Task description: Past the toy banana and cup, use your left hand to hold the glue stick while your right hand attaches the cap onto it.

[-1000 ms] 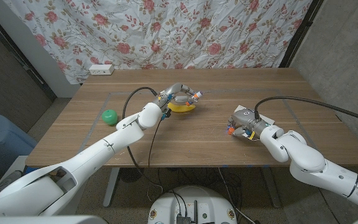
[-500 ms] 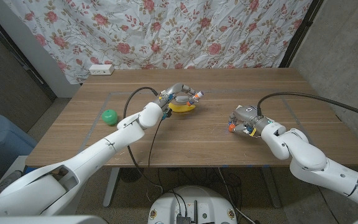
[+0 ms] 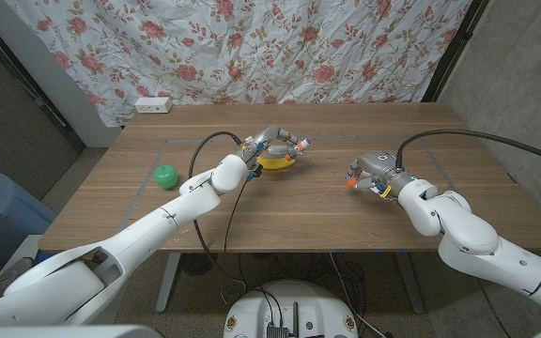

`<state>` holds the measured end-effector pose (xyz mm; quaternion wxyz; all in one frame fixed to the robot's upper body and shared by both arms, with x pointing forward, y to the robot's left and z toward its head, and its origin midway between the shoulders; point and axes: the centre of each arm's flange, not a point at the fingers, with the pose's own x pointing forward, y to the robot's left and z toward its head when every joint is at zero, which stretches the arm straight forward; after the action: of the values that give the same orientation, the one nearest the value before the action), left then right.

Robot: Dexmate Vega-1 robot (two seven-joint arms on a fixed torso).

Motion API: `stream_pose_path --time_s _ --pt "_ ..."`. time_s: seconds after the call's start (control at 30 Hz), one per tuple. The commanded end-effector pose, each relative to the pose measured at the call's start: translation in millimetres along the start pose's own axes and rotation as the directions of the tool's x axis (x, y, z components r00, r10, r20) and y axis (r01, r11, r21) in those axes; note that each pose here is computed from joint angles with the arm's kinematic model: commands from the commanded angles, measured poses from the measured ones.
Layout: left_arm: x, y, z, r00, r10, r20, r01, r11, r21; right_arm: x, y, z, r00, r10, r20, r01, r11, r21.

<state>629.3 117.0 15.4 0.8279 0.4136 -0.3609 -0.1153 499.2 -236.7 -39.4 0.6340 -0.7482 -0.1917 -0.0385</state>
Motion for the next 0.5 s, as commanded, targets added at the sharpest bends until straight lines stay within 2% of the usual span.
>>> stream_pose_path --time_s 0.03,0.5 --pt "0.3 -2.5 -0.2 1.000 -0.015 0.006 0.015 1.000 -0.010 -6.2 -17.6 -8.4 0.999 -0.046 -0.019 0.048 0.995 0.092" --pt "2.2 0.1 1.4 0.999 -0.031 0.024 0.031 0.999 -0.017 -3.8 -30.0 -21.4 0.995 -0.097 -0.030 0.101 0.968 0.228"
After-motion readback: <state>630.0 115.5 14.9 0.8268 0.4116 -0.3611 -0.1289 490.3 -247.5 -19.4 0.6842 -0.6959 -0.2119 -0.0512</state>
